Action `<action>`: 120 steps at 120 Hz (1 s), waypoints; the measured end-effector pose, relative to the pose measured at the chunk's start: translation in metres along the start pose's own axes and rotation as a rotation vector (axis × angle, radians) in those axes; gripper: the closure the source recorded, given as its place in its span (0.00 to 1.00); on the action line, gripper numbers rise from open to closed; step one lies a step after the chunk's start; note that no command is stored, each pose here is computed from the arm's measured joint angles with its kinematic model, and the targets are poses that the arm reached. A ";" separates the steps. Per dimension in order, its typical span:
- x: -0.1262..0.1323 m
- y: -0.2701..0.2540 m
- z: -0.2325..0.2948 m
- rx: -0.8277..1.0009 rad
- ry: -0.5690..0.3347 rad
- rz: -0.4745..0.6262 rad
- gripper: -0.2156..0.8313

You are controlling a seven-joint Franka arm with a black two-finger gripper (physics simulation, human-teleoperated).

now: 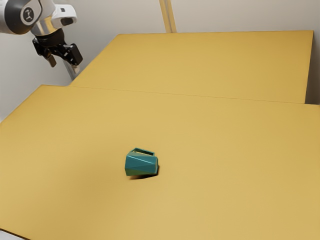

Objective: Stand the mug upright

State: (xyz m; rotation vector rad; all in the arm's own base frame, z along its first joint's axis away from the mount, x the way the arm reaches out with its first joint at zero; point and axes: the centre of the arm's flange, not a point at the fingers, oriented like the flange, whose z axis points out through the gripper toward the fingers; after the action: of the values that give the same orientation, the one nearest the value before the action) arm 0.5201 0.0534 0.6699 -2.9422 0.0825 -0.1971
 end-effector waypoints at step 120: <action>-0.044 0.040 0.289 -0.691 -0.459 -0.367 0.21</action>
State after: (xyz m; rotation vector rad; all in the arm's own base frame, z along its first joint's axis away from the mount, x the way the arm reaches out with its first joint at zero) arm 0.5141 0.0714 0.3756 -3.5585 -0.5650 0.5752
